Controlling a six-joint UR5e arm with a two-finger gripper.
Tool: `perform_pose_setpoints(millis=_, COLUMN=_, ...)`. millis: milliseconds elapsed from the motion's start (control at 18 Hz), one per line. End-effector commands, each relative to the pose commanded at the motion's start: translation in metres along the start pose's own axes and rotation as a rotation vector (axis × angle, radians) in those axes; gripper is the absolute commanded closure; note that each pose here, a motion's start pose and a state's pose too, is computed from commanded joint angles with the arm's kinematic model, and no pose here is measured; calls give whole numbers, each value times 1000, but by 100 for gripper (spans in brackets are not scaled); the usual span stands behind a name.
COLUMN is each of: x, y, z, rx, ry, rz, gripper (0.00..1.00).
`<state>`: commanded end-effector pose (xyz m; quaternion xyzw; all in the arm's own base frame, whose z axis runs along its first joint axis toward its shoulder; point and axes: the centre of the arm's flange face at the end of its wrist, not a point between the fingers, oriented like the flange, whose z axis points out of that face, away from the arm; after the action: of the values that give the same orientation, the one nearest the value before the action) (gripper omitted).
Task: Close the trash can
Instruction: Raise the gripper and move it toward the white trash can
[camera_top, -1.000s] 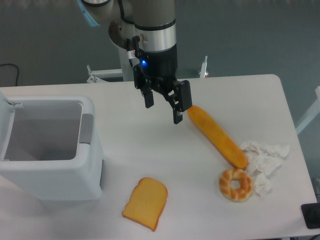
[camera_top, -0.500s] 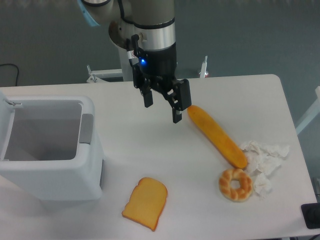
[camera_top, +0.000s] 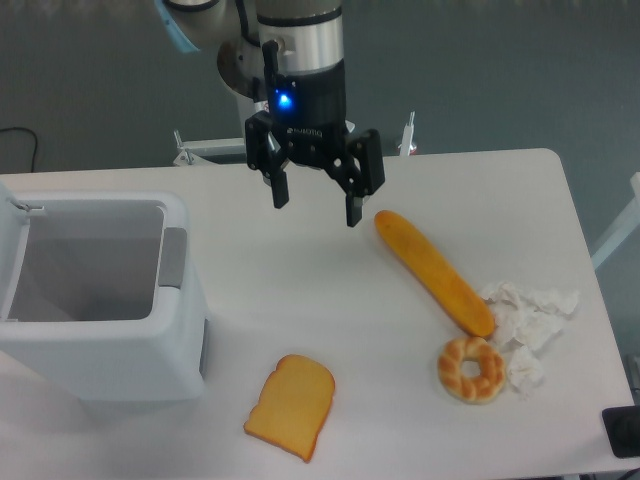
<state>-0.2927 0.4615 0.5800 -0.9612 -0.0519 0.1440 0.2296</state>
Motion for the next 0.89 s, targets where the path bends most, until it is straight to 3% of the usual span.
perform_pose_setpoints(millis=222, x=12, y=-18, z=-25, rx=67, ry=16, rz=-150, gripper=0)
perform_pose_setpoints(millis=389, x=23, y=-29, z=-38, rx=134, ry=94, rz=-252, gripper=0)
perform_pose_setpoints(millis=556, x=45, y=-40, z=-40, rx=184, ry=208, rz=-270, gripper=0)
perform_pose_setpoints(millis=889, x=111, y=-60, z=-43, rx=190, ry=318, rz=-222, gripper=0)
